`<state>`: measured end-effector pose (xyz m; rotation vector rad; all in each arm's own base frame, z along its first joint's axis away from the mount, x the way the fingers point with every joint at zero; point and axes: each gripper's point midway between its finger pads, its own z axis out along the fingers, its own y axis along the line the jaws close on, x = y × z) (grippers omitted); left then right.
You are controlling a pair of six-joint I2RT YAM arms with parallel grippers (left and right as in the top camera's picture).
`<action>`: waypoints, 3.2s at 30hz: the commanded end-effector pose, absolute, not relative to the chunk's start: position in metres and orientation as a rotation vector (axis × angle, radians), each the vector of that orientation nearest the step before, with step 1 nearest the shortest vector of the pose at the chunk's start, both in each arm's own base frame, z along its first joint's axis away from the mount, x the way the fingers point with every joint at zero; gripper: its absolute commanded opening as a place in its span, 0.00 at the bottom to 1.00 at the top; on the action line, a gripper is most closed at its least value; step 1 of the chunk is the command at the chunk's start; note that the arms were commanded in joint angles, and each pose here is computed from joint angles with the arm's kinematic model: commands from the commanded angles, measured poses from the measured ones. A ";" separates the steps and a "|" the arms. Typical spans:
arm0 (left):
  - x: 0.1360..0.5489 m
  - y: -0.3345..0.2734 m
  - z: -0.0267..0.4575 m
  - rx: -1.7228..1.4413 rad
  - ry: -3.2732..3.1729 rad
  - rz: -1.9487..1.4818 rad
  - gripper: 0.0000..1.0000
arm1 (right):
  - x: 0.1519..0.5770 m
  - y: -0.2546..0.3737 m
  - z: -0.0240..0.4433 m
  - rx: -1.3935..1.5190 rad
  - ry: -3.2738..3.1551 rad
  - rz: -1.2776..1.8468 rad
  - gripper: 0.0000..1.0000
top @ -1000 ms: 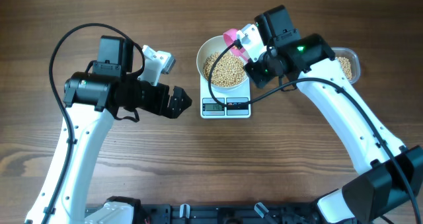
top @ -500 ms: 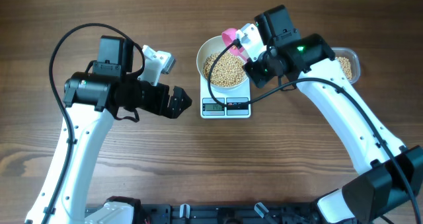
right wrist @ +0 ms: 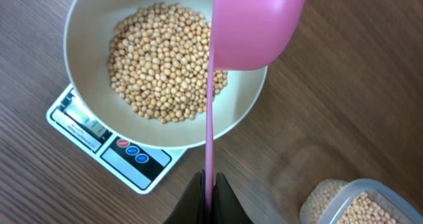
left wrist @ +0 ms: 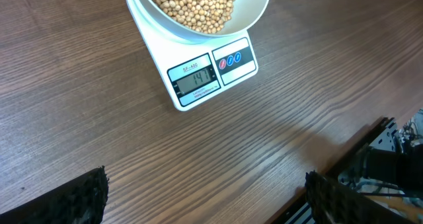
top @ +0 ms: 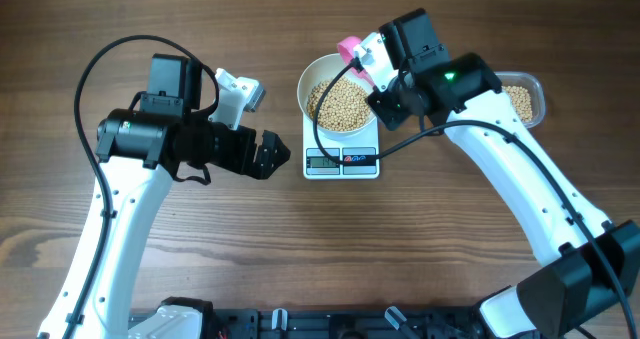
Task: Scoop item into bowl and weigh 150g on scale
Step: 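Tip the pink scoop with the right gripper to pour soybeans into bowl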
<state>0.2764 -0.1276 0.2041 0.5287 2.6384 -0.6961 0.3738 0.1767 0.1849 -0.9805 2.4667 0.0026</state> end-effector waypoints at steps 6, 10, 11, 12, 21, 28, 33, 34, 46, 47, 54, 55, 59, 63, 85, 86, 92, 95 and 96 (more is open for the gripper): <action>0.274 -0.131 0.212 0.568 2.601 -0.712 1.00 | 0.380 0.184 0.200 -0.833 2.458 0.066 0.04; 0.274 -0.131 0.212 0.568 2.601 -0.712 1.00 | 0.377 0.192 0.206 -0.823 2.446 0.167 0.04; 0.274 -0.131 0.212 0.568 2.601 -0.712 1.00 | 0.377 0.193 0.207 -0.824 2.443 0.189 0.04; 0.274 -0.131 0.212 0.568 2.601 -0.712 1.00 | 0.377 0.193 0.207 -0.835 2.441 0.190 0.04; 0.274 -0.131 0.212 0.568 2.601 -0.712 0.99 | 0.373 0.182 0.201 -0.945 2.439 0.080 0.04; 0.274 -0.131 0.212 0.568 2.601 -0.712 1.00 | 0.373 0.182 0.201 -0.941 2.439 0.082 0.04; 0.274 -0.131 0.212 0.568 2.601 -0.712 1.00 | 0.373 0.182 0.202 -0.941 2.438 0.082 0.04; 0.274 -0.131 0.212 0.568 2.601 -0.712 1.00 | 0.373 0.182 0.202 -0.941 2.438 0.082 0.04; 0.274 -0.131 0.212 0.568 2.601 -0.712 1.00 | 0.372 0.180 0.200 -1.046 2.404 0.044 0.04; 0.274 -0.131 0.212 0.568 2.601 -0.712 1.00 | 0.372 0.178 0.200 -1.053 2.402 0.025 0.04; 0.274 -0.131 0.212 0.568 2.601 -0.712 1.00 | 0.376 0.170 0.201 -1.050 2.400 -0.051 0.04; 0.274 -0.131 0.212 0.568 2.601 -0.712 1.00 | 0.376 0.170 0.201 -1.050 2.400 -0.051 0.04; 0.274 -0.131 0.212 0.568 2.601 -0.712 1.00 | 0.376 0.170 0.201 -1.048 2.401 -0.050 0.04; 0.274 -0.131 0.212 0.568 2.601 -0.712 1.00 | 0.376 0.170 0.201 -1.050 2.400 -0.051 0.04; 0.274 -0.131 0.212 0.568 2.601 -0.712 1.00 | 0.381 0.172 0.204 -1.077 2.361 -0.109 0.04; 0.274 -0.131 0.212 0.568 2.601 -0.712 1.00 | 0.382 0.170 0.204 -1.073 2.361 -0.126 0.04; 0.274 -0.131 0.212 0.568 2.601 -0.712 1.00 | 0.385 0.163 0.205 -1.087 2.350 -0.201 0.04; 0.274 -0.131 0.212 0.568 2.601 -0.712 1.00 | 0.382 0.169 0.205 -1.102 2.345 -0.177 0.04; 0.274 -0.131 0.212 0.568 2.601 -0.712 1.00 | 0.380 0.172 0.205 -1.112 2.341 -0.175 0.04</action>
